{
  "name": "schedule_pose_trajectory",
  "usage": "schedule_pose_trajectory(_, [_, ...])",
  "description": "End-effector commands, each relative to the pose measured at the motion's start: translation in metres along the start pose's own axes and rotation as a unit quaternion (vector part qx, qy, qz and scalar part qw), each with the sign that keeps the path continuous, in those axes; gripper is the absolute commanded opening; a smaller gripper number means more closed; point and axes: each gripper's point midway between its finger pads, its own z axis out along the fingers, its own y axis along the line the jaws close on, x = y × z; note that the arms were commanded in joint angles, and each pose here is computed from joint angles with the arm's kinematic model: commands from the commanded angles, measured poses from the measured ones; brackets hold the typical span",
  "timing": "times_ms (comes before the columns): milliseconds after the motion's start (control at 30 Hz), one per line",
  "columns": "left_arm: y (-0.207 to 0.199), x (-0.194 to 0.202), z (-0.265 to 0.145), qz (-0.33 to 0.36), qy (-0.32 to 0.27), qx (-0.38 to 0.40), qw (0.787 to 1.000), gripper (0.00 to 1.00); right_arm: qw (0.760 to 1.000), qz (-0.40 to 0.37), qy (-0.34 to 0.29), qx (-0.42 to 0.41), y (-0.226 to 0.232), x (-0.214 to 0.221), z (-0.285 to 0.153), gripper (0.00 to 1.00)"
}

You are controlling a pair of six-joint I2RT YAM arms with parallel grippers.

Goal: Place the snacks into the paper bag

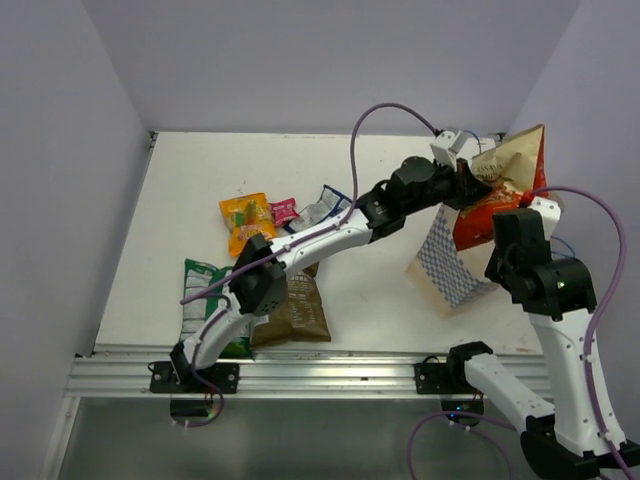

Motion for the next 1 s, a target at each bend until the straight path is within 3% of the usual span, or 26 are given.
schedule_pose_trajectory(0, [-0.020,-0.001,-0.014,0.068,0.016,0.006,0.998,0.21,0.999,-0.032,0.034,-0.005,0.001,0.015,0.002,0.00])
schedule_pose_trajectory(33, [-0.022,-0.004,-0.020,0.075,0.022,0.000,0.997,0.42,0.999,-0.034,0.035,-0.006,0.002,0.014,0.002,0.00])
schedule_pose_trajectory(67, [-0.015,0.004,-0.025,0.080,0.035,-0.009,0.996,0.85,0.999,-0.034,0.035,-0.007,0.002,0.014,0.003,0.00])
schedule_pose_trajectory(100, [-0.015,0.005,-0.027,0.092,0.037,-0.011,0.995,1.00,0.999,-0.033,0.034,-0.009,0.004,0.013,0.003,0.00])
schedule_pose_trajectory(367, [-0.038,-0.049,-0.052,0.127,-0.004,-0.038,0.991,1.00,0.999,-0.037,0.036,-0.017,0.010,0.013,0.008,0.00])
schedule_pose_trajectory(667, [-0.029,-0.051,-0.083,0.133,0.034,-0.102,0.985,1.00,0.998,-0.043,0.040,-0.035,0.023,0.010,0.014,0.00])
schedule_pose_trajectory(767, [-0.027,-0.075,-0.115,0.153,0.001,-0.152,0.976,1.00,0.997,-0.045,0.037,-0.046,0.030,0.007,0.017,0.00])
schedule_pose_trajectory(800, [-0.023,-0.099,-0.137,0.156,-0.031,-0.196,0.968,1.00,0.997,-0.046,0.037,-0.053,0.034,0.006,0.018,0.00])
schedule_pose_trajectory(900, [0.034,-0.086,-0.174,0.146,-0.007,-0.292,0.945,1.00,0.994,-0.049,0.041,-0.085,0.047,0.007,0.019,0.00])
schedule_pose_trajectory(933, [0.079,-0.074,-0.204,0.136,0.023,-0.346,0.928,1.00,0.993,-0.052,0.043,-0.093,0.051,0.008,0.020,0.00])
schedule_pose_trajectory(967, [0.099,-0.067,-0.221,0.111,0.028,-0.374,0.920,1.00,0.992,-0.052,0.045,-0.103,0.054,0.008,0.020,0.00])
